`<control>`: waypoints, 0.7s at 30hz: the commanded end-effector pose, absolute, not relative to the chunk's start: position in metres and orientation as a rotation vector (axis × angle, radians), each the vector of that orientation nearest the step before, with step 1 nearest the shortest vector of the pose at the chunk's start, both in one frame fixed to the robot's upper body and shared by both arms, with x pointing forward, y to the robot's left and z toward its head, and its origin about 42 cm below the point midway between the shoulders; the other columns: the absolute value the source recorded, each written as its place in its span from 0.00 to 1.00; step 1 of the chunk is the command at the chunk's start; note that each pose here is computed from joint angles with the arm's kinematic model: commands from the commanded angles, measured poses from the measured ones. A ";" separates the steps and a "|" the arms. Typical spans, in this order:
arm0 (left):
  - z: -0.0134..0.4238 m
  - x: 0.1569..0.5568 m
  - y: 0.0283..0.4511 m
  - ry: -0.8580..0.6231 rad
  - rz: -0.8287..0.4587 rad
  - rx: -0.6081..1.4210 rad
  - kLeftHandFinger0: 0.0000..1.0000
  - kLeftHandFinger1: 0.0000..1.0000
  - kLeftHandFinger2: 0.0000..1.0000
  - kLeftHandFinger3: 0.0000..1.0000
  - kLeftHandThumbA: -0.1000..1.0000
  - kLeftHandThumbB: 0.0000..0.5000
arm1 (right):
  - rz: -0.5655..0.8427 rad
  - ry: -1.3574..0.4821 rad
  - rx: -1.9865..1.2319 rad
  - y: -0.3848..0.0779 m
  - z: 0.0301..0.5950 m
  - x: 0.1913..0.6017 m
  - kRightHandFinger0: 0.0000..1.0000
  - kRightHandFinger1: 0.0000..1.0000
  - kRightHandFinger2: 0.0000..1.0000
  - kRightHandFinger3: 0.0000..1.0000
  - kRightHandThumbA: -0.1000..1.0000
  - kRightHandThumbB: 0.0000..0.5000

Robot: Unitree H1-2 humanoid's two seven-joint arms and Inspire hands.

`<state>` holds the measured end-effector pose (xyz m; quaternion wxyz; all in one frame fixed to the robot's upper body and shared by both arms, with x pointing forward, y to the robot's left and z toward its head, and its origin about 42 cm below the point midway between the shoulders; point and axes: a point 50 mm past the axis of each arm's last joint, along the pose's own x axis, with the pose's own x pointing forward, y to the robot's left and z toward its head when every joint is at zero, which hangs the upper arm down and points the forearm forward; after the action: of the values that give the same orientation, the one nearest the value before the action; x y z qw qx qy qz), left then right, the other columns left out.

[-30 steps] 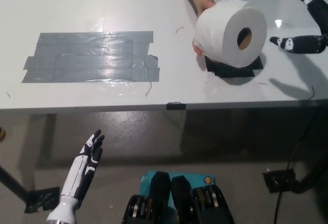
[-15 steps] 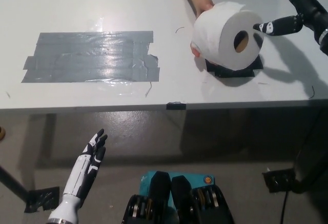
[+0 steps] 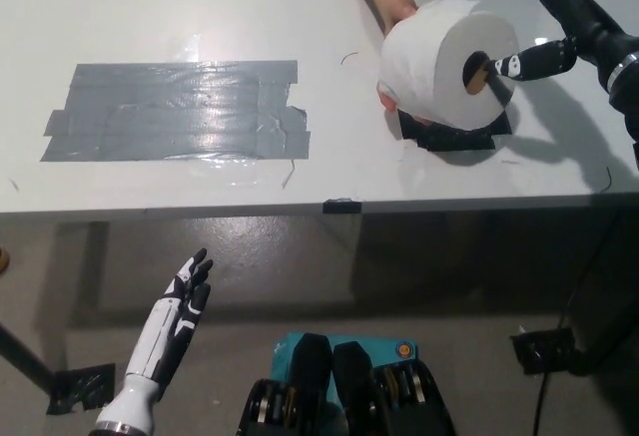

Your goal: A person hands over a roll of toilet paper to the robot , and the robot inserts its right thumb into the hole in the centre to grab the roll, and then places it on the balck area on the desk.

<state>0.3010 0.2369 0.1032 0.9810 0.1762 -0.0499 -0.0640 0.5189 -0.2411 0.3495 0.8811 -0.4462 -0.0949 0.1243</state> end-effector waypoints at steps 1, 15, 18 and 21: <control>0.115 0.304 0.240 -0.146 -0.146 0.389 1.00 1.00 1.00 1.00 1.00 0.36 | 0.268 -0.280 -0.966 -0.236 0.377 0.519 1.00 1.00 1.00 1.00 0.87 0.69; 0.114 0.303 0.238 -0.142 -0.149 0.383 1.00 1.00 1.00 1.00 1.00 0.36 | 0.285 -0.279 -0.985 -0.226 0.368 0.526 1.00 1.00 1.00 1.00 0.91 0.71; 0.114 0.303 0.238 -0.145 -0.148 0.391 1.00 1.00 1.00 1.00 1.00 0.38 | 0.290 -0.272 -0.975 -0.220 0.365 0.527 1.00 1.00 1.00 1.00 0.91 0.72; 0.114 0.302 0.238 -0.145 -0.149 0.391 1.00 1.00 1.00 1.00 1.00 0.38 | 0.289 -0.261 -0.976 -0.214 0.364 0.529 1.00 1.00 1.00 1.00 0.89 0.68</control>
<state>0.3008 0.2360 0.1026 0.9799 0.1816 -0.0474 -0.0674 0.5235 -0.2279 0.3314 0.8763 -0.4529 -0.0744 0.1463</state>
